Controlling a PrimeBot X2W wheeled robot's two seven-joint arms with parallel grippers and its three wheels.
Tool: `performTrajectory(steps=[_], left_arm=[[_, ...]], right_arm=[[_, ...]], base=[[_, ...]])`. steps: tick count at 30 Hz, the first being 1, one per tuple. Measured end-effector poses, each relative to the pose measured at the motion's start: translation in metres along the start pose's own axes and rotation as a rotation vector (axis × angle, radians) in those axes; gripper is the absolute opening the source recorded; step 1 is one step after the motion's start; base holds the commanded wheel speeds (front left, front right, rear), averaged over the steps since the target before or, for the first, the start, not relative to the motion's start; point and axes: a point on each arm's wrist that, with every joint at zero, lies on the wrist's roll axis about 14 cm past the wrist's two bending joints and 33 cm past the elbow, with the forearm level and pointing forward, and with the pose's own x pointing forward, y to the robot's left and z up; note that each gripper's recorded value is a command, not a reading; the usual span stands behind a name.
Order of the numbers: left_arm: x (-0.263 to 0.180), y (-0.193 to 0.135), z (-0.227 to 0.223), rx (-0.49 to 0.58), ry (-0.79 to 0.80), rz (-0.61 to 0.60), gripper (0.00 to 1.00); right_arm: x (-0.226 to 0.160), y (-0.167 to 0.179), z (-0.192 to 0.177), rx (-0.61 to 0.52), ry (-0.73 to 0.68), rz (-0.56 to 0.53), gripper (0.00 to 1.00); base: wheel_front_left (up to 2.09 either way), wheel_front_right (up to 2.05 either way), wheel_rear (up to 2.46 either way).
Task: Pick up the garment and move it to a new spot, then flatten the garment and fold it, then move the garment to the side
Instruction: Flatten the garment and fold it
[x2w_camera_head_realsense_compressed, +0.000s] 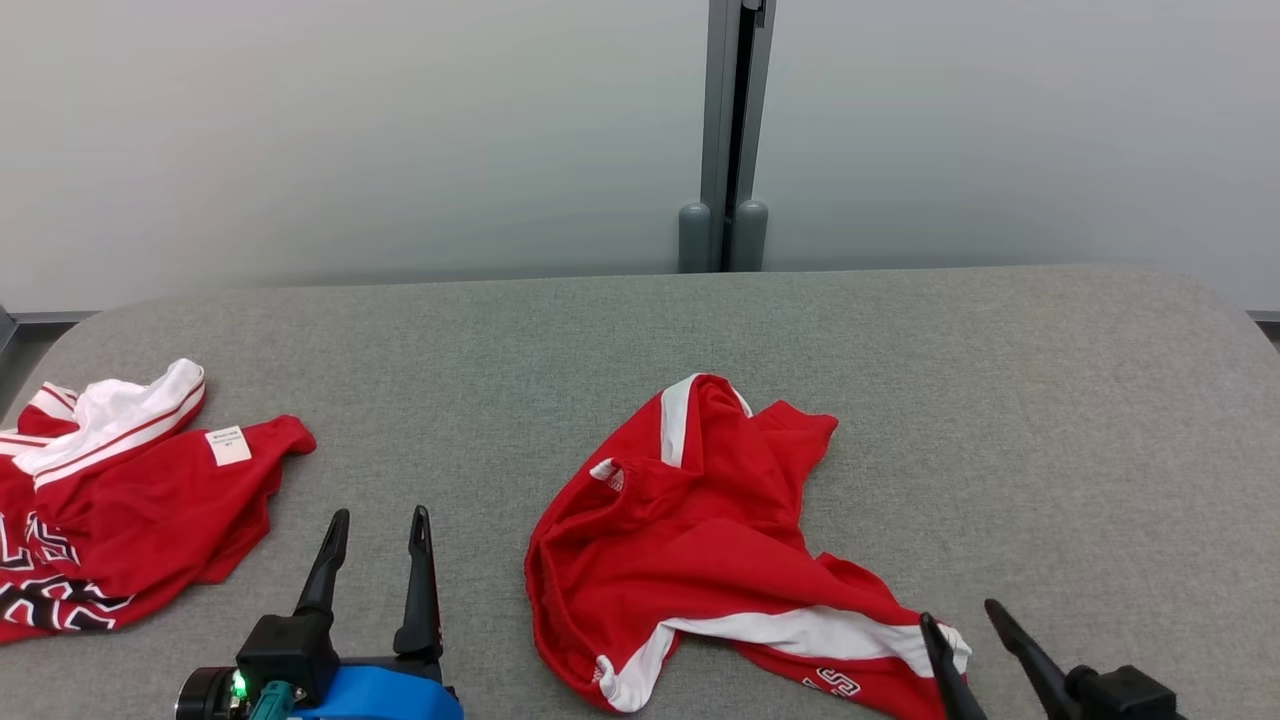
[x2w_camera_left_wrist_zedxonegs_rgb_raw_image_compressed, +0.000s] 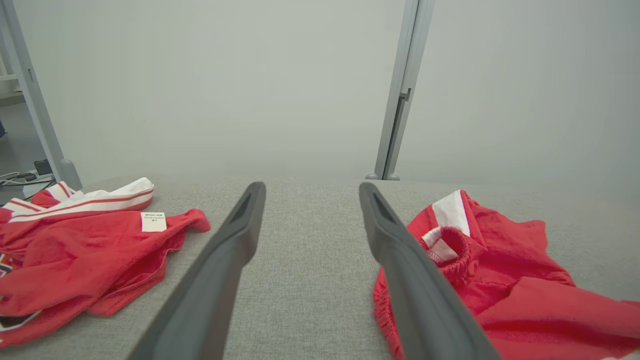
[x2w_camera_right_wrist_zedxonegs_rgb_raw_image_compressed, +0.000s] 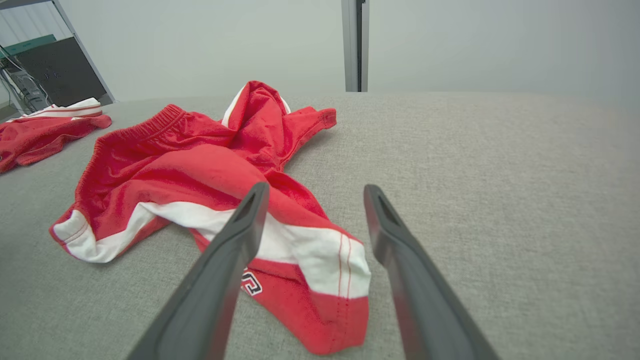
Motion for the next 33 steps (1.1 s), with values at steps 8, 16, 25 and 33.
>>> performTrajectory(steps=[8, 16, 25, 33], left_arm=[[-0.002, 0.007, 0.005, 0.023, -0.016, 0.017, 1.00], [-0.006, 0.017, 0.009, 0.068, -0.026, 0.039, 1.00], [-0.013, 0.025, 0.004, 0.098, -0.008, 0.058, 1.00], [-0.015, 0.027, 0.001, 0.115, 0.004, 0.066, 1.00]], right_arm=[[0.007, -0.010, 0.051, -0.007, -0.165, -0.051, 1.00], [0.008, -0.019, 0.066, -0.026, -0.214, -0.095, 1.00], [0.001, -0.028, 0.049, -0.030, -0.163, -0.138, 1.00], [-0.001, -0.028, 0.037, -0.031, -0.126, -0.142, 1.00]], base=[[0.00, 0.00, 0.00], [0.00, 0.00, 0.00], [0.00, 0.00, 0.00], [0.00, 0.00, 0.00]])
